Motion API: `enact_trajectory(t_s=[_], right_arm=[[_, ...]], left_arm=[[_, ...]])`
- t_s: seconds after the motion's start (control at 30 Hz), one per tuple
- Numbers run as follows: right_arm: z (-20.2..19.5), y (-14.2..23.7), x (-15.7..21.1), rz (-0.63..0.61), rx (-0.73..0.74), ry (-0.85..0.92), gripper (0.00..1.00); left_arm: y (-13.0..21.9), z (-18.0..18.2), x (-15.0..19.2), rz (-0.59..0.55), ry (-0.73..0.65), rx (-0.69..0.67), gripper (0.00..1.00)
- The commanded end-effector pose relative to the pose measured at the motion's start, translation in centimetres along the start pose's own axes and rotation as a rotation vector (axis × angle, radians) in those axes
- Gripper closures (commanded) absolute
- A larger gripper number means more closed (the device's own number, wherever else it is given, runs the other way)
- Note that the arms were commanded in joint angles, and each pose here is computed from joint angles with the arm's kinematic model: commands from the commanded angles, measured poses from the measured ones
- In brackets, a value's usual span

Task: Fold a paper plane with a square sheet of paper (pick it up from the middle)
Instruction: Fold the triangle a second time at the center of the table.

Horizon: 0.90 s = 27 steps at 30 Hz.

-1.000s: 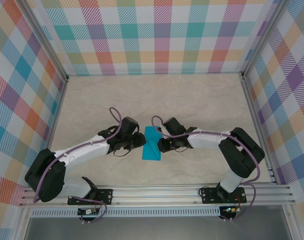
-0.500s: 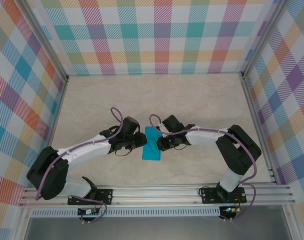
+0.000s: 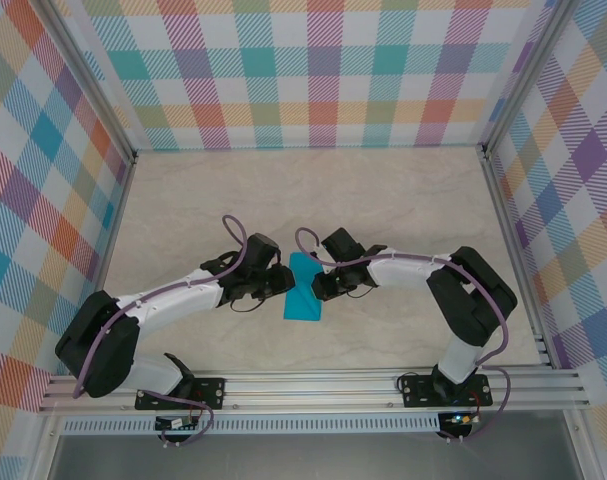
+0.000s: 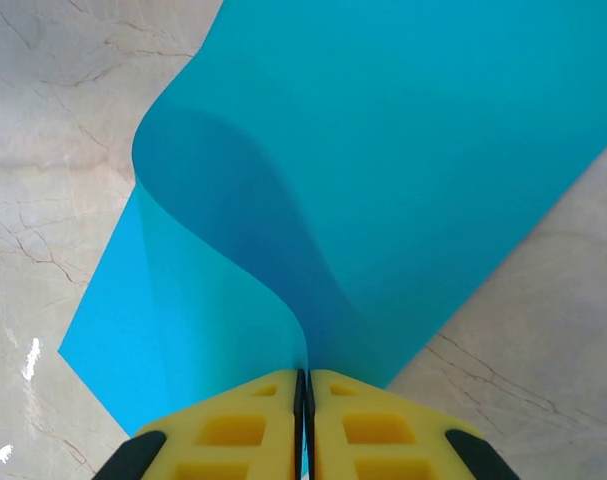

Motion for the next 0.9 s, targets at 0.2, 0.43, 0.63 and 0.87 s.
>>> enact_trajectory(t_s=[0.2, 0.43, 0.63, 0.87], right_arm=[[-0.7, -0.5, 0.0, 0.027, 0.038, -0.001, 0.89], [-0.9, -0.5, 0.0, 0.026, 0.054, -0.002, 0.89], [-0.7, -0.5, 0.0, 0.027, 0.038, -0.003, 0.89], [0.1, 0.3, -0.3, 0.006, 0.001, 0.001, 0.88]], left_arm=[[-1.2, -0.5, 0.5, 0.034, 0.027, 0.056, 0.77], [-2.0, -0.8, 0.6, 0.042, 0.055, 0.102, 0.79], [-2.8, -1.0, 0.6, 0.049, 0.072, 0.130, 0.80], [-3.8, -1.5, 0.3, 0.051, 0.079, 0.159, 0.80]])
Point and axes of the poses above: each hand's point on the last joint's axis, 136 mm out from that joint toward the fingers, its own y axis back along the fingers, its own z axis along the line the jaws close on, x = y × z, the point moved 6 cm from there along y, back along the fingers, and after that the axes turned 6 degrees about -y, right-handed, at the moved point
